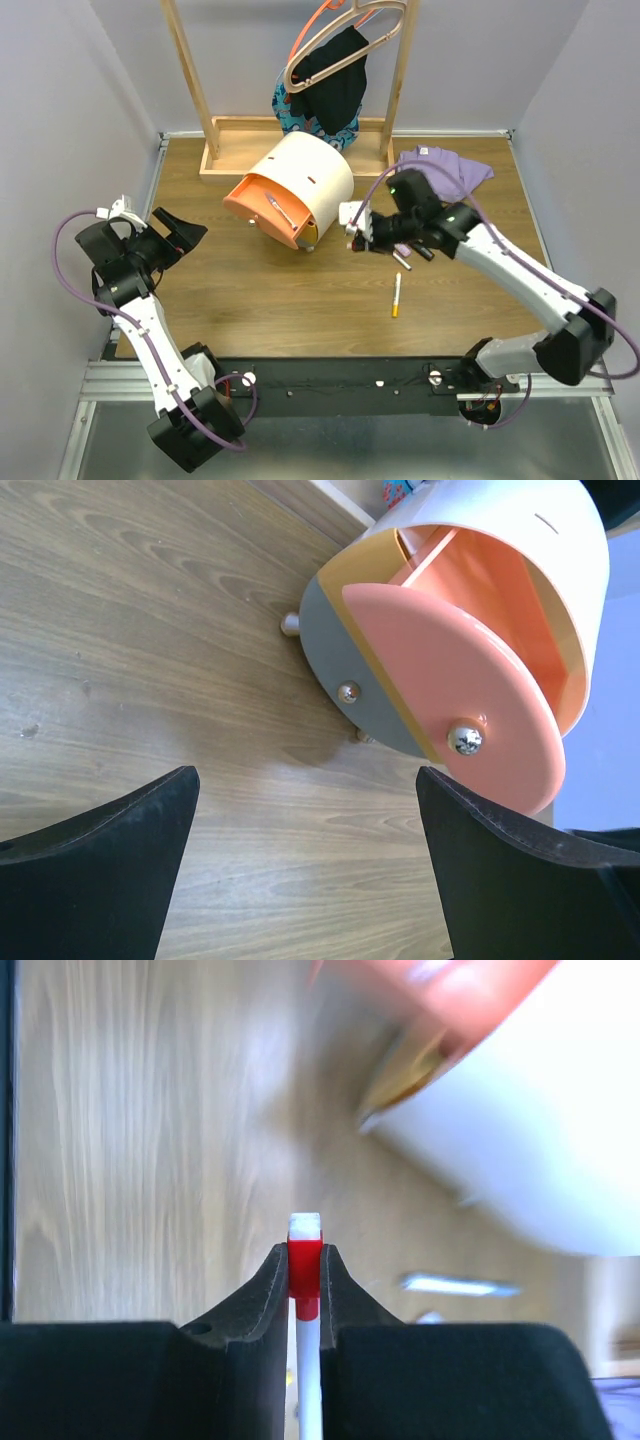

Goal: Sort the stationery into containers
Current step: Pick up the pen from the center of the board, then place the pen in the drawer.

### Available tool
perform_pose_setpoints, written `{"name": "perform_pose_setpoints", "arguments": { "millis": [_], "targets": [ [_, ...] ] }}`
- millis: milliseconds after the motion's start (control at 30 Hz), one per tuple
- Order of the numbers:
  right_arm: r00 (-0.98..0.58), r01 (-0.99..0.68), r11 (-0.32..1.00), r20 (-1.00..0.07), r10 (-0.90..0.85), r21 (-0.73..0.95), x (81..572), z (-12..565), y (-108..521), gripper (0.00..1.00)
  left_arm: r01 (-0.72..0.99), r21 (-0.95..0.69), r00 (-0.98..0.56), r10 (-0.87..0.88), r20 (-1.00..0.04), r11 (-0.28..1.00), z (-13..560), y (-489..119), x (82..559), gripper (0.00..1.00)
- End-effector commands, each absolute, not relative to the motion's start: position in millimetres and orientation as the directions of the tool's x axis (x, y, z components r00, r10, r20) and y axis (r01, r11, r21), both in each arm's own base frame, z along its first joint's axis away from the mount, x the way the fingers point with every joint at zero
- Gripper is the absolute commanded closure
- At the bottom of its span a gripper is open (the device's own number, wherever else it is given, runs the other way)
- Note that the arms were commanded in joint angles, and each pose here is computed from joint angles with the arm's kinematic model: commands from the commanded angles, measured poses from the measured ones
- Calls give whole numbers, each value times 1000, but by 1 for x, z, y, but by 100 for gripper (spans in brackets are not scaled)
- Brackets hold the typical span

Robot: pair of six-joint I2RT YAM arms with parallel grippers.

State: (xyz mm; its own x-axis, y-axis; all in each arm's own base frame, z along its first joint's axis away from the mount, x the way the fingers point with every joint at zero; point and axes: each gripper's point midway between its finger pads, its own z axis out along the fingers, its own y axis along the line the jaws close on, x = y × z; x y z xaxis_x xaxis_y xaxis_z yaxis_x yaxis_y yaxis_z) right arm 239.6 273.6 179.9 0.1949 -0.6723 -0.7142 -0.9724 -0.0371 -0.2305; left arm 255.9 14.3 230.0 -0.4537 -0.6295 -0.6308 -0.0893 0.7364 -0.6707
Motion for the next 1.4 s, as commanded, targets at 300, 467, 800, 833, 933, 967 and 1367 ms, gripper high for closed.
{"name": "perform_pose_setpoints", "arguments": {
  "millis": [300, 467, 800, 833, 933, 967, 1367],
  "targets": [
    [-34, -990, 143, -988, -151, 12, 288, 394, 387, 87, -19, -694, -424, -635, -646, 720, 247, 8, 261, 1],
    [-119, -986, 128, -987, -107, 105, 306, 390, 419, 87, -17, -688, -420, -629, -654, 725, 249, 7, 259, 1],
    [-245, -966, 121, -959, -139, 229, 311, 348, 445, 87, -25, -677, -426, -621, -658, 735, 245, 5, 255, 1],
    [-252, -964, 119, -958, -141, 236, 310, 345, 447, 87, -29, -678, -427, -623, -656, 734, 244, 6, 254, 1],
    [-278, -957, 128, -951, -135, 262, 314, 338, 454, 87, -30, -680, -430, -624, -653, 733, 242, 6, 255, 1],
    [-293, -952, 135, -946, -140, 275, 318, 330, 458, 87, -34, -685, -431, -629, -647, 728, 241, 6, 255, 1],
    [-313, -938, 205, -938, -146, 281, 330, 320, 471, 56, -33, -696, -426, -640, -640, 718, 240, 9, 261, 1]
  ]
}}
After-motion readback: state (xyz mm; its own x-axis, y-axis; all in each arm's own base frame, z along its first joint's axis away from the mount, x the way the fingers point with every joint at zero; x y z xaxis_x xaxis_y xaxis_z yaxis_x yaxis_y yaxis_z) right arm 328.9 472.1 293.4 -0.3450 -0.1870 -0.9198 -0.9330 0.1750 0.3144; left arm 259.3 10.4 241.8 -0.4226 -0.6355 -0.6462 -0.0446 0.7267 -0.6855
